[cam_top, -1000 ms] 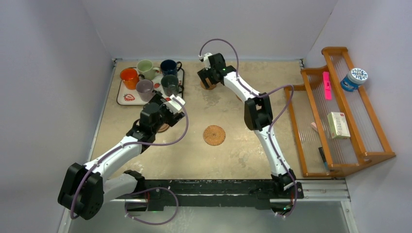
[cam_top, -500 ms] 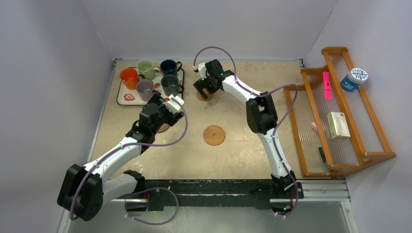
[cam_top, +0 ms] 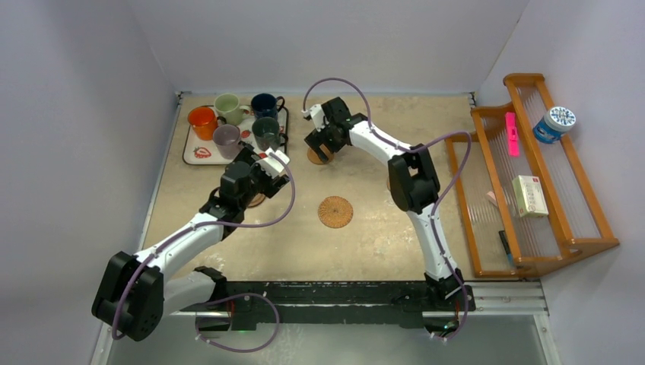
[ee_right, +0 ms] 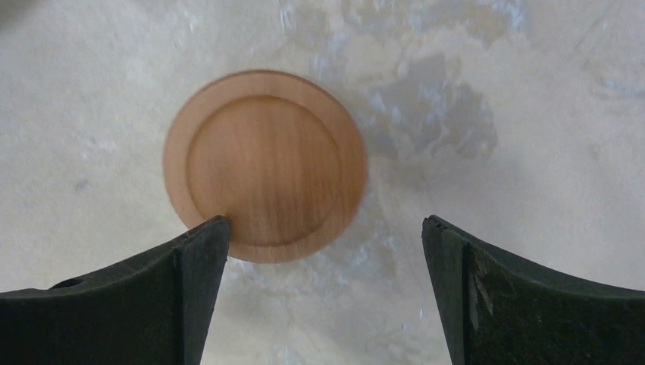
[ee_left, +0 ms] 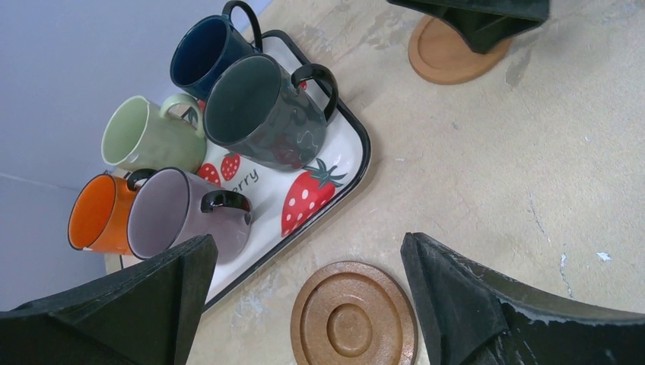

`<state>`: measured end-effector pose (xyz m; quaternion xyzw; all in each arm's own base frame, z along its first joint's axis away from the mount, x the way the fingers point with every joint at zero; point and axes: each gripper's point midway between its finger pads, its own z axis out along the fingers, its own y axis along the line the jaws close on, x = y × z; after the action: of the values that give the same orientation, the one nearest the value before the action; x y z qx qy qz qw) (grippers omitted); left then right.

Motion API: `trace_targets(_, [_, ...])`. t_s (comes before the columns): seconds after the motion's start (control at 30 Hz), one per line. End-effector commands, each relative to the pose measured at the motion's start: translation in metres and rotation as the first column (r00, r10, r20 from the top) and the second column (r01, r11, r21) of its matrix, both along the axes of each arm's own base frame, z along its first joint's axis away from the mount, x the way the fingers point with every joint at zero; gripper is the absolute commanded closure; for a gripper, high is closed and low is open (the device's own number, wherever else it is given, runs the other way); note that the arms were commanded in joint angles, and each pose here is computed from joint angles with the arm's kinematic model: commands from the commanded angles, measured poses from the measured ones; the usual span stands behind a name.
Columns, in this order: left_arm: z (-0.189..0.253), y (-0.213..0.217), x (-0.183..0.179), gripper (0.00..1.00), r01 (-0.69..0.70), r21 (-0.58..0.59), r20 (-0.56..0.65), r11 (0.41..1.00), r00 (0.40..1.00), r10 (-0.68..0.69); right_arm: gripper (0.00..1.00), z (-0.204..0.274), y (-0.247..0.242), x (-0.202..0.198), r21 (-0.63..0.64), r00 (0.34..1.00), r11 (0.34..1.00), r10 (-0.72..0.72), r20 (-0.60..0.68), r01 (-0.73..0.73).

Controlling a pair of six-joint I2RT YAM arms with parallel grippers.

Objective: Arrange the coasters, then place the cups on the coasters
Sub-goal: Move the coaster to the center of the board.

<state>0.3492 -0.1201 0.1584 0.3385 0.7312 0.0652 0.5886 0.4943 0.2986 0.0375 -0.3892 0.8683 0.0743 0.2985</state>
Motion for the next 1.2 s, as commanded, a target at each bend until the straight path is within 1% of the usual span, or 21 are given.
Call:
trace_targets(0.0, [0.012,-0.001,0.001,0.0,0.003,-0.042,0.044,0.999,0.999,-0.001,0.01,0.024,-0.021,-0.009,-0.063,0.998,0.998,0.001,0.056,0.003])
trace_targets(0.1, [0.011,-0.002,0.002,0.0,0.004,-0.041,0.041,0.999,0.999,-0.002,0.01,0.034,-0.024,-0.012,-0.044,0.998,0.999,0.007,0.069,-0.004])
trace_targets(0.23, [0.009,-0.002,0.003,0.0,0.002,-0.04,0.037,0.999,0.999,-0.001,0.01,0.067,-0.024,-0.017,0.002,0.995,1.0,0.007,0.098,-0.007])
trace_targets(0.33, [0.008,-0.002,0.003,0.0,0.003,-0.04,0.035,0.999,0.999,-0.001,0.01,0.098,-0.03,-0.016,0.017,0.986,1.0,-0.009,0.169,0.006])
trace_targets(0.4, [0.008,-0.002,0.003,0.0,0.004,-0.041,0.037,0.999,0.999,-0.002,0.01,0.107,-0.037,-0.013,0.014,0.977,1.0,-0.024,0.211,0.022])
trace_targets(0.5, [0.007,-0.003,0.002,0.0,0.008,-0.042,0.034,0.999,0.999,-0.006,0.01,0.103,-0.045,-0.009,0.027,0.968,0.999,-0.049,0.244,0.044])
trace_targets(0.63, [0.005,-0.004,0.003,0.0,0.008,-0.04,0.028,0.999,1.0,-0.007,0.01,0.081,-0.037,-0.004,0.058,0.972,0.997,-0.071,0.224,0.06])
trace_targets(0.8, [0.003,-0.002,0.004,0.0,0.001,-0.033,0.029,0.999,1.0,0.0,0.01,0.063,-0.036,0.015,0.05,0.967,0.989,-0.147,0.208,0.139])
trace_targets(1.03, [0.002,-0.002,0.004,0.0,0.0,-0.028,0.029,1.0,1.0,0.001,0.01,0.04,-0.027,0.019,0.056,0.975,0.988,-0.15,0.161,0.143])
trace_targets(1.17, [-0.001,-0.001,0.005,0.0,-0.004,-0.022,0.024,1.0,1.0,0.004,0.01,0.034,-0.027,0.023,0.048,0.975,0.987,-0.157,0.157,0.151])
